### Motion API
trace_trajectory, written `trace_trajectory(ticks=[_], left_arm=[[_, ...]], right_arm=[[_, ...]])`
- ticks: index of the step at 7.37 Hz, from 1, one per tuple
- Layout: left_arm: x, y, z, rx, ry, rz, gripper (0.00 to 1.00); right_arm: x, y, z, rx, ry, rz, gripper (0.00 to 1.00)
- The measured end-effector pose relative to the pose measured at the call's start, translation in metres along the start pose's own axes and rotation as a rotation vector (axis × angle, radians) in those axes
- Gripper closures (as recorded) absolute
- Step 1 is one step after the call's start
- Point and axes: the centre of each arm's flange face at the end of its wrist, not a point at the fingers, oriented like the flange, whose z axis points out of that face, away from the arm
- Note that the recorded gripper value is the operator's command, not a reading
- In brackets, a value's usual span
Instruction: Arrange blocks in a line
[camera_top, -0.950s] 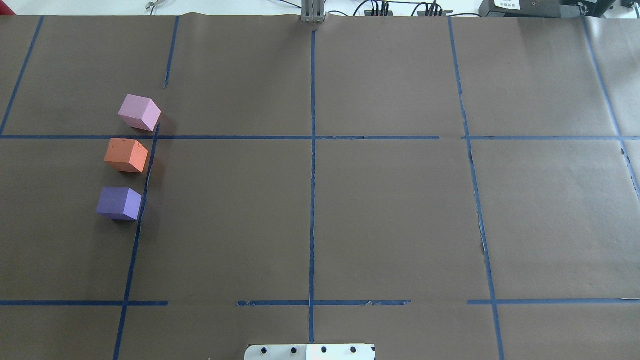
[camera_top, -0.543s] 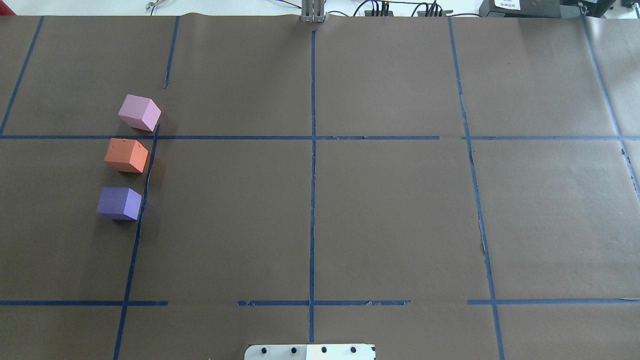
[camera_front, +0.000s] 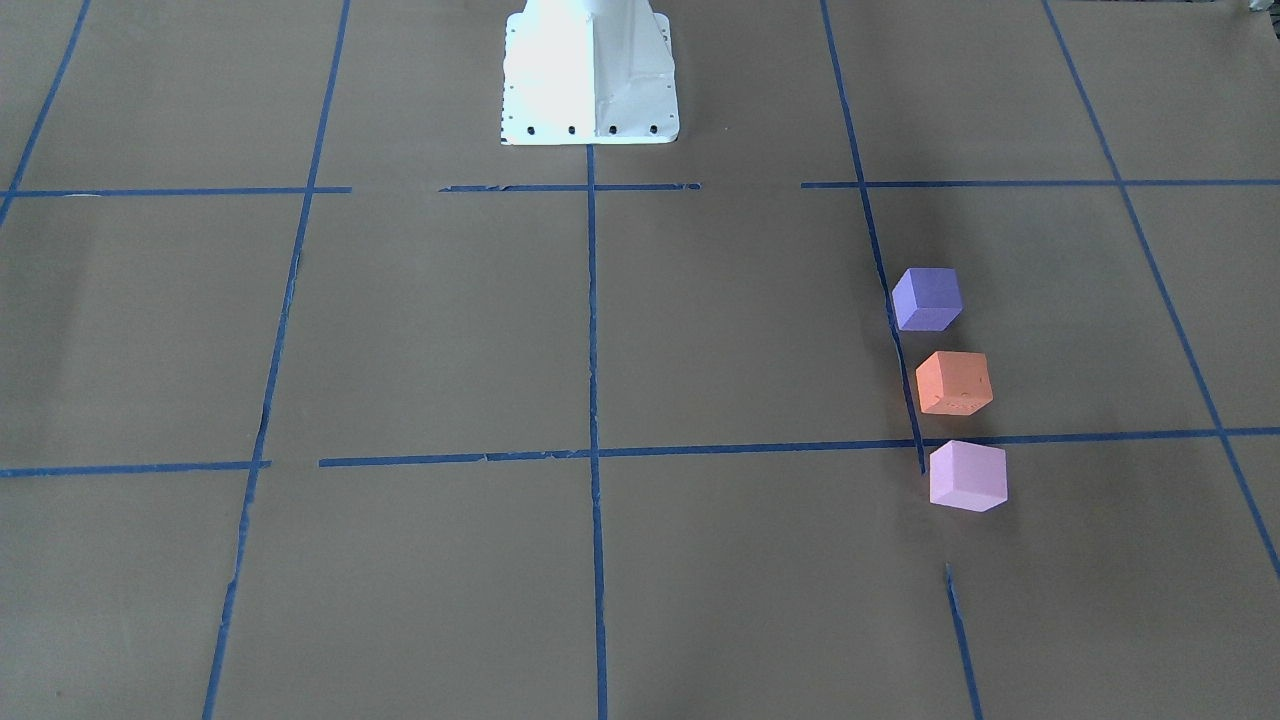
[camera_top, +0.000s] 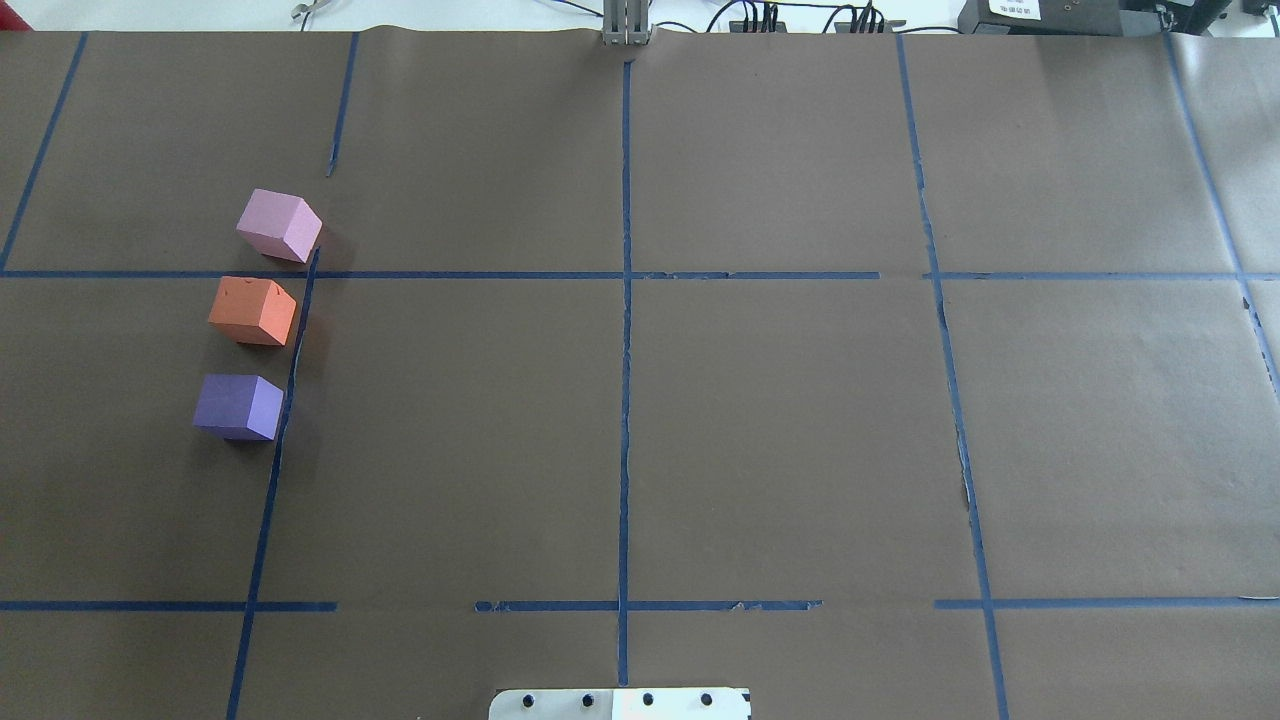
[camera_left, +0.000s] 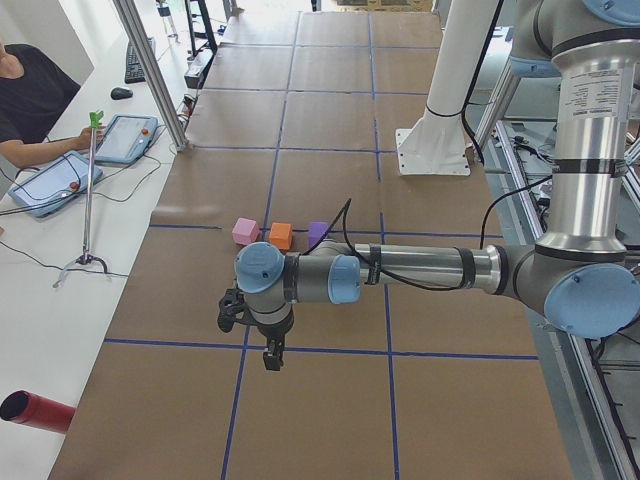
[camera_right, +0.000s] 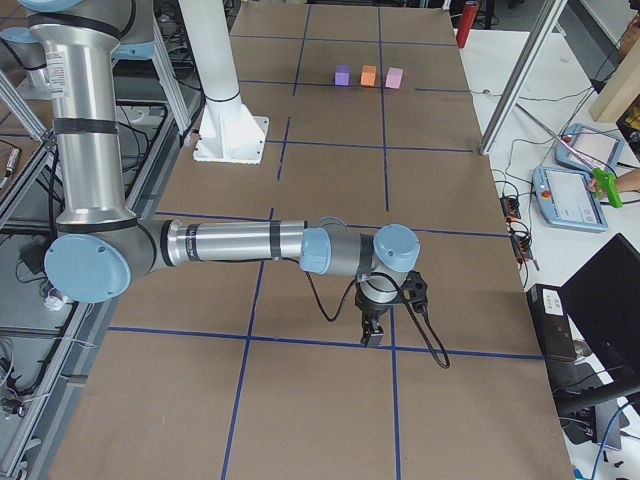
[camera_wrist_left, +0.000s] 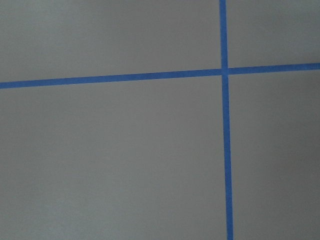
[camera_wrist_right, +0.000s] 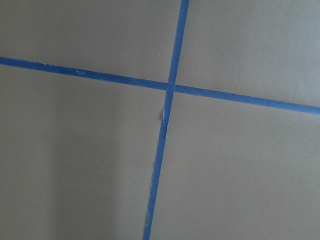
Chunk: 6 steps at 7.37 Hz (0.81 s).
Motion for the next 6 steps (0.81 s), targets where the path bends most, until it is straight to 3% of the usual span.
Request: trace_trajectory(ticks=[6], left_arm=[[-0.004, 0.0002, 0.0067, -0.01, 0.002, -0.001, 0.0]], right_arm=[[0.0, 0.0, -0.0003, 0.001, 0.0, 0.0, 0.0]])
